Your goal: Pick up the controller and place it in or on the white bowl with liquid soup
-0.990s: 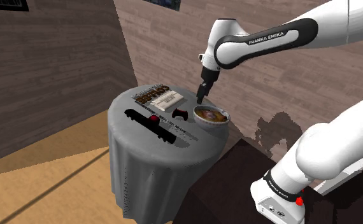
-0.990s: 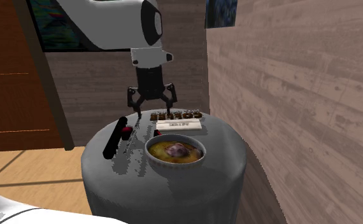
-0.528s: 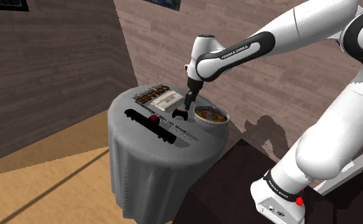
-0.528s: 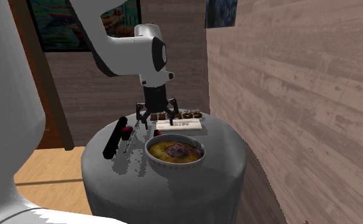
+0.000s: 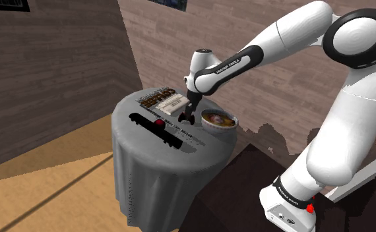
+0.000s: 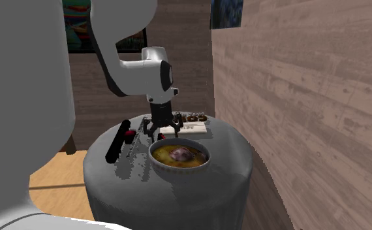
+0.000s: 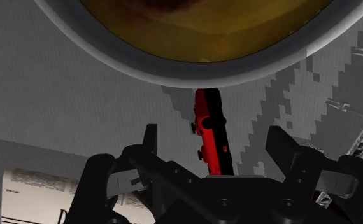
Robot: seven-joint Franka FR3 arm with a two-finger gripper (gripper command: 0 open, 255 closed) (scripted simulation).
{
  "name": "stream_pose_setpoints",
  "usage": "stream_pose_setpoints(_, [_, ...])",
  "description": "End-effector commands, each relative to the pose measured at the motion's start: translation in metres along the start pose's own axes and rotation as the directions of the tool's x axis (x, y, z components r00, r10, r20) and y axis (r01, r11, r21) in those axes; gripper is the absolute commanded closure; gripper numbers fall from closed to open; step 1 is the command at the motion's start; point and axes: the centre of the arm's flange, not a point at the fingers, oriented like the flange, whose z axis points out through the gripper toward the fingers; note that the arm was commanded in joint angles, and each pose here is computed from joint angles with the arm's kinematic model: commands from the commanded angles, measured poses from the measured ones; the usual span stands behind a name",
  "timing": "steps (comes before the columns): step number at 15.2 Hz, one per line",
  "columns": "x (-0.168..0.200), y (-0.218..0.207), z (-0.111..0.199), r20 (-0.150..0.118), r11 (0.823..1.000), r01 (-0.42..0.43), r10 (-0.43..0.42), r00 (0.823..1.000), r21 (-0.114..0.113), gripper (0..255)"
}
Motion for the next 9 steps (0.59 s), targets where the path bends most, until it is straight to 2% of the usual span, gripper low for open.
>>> stream_pose_setpoints(1, [0.0004,0.0,0.0102,-0.001,1.0,0.0,0.0,1.0,0.0,0])
stream_pose_setpoints(9, [0.0004,0.0,0.0133,-0.001,1.0,0.0,0.0,1.0,0.0,0])
